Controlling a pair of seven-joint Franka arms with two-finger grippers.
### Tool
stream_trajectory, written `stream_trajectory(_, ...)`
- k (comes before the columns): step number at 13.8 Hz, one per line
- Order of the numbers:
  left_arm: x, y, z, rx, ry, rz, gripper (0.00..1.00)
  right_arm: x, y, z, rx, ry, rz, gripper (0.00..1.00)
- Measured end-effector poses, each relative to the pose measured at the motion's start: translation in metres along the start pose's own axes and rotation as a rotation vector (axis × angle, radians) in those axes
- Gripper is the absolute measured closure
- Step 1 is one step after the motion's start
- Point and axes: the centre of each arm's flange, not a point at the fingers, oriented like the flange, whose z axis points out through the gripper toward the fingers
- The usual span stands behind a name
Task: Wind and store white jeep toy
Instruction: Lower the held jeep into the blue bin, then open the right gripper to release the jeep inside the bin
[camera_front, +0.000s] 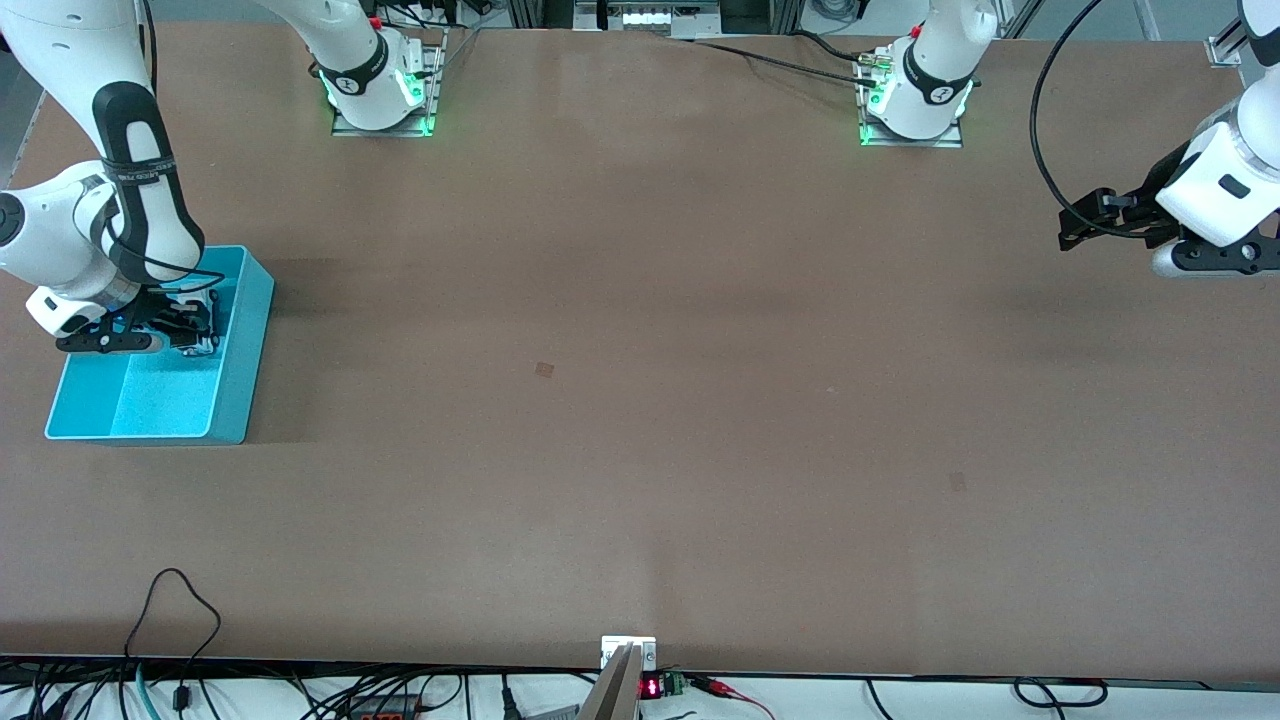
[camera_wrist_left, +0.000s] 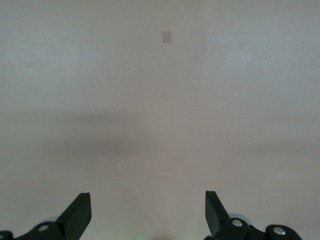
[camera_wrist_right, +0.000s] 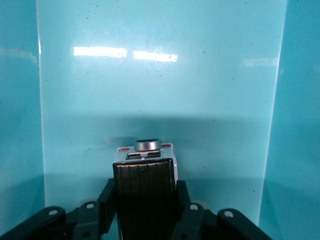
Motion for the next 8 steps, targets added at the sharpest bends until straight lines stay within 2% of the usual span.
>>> stream_trajectory(1, 0.000, 0.000, 0.000, 0.000, 0.000, 0.000, 0.00, 0.000, -0.001, 0.000, 0.000, 0.000, -0.002, 0.44)
stream_trajectory(5, 0.000, 0.000, 0.000, 0.000, 0.000, 0.000, 0.00, 0.011, -0.005, -0.007, -0.008, 0.024, -0.047, 0.03)
stream_trajectory(6, 0.000, 0.000, 0.000, 0.000, 0.000, 0.000, 0.00, 0.019, -0.005, -0.016, -0.013, 0.046, -0.069, 0.00)
stream_trajectory(8, 0.000, 0.000, 0.000, 0.000, 0.000, 0.000, 0.00, 0.035, -0.005, -0.041, -0.022, 0.105, -0.141, 0.00)
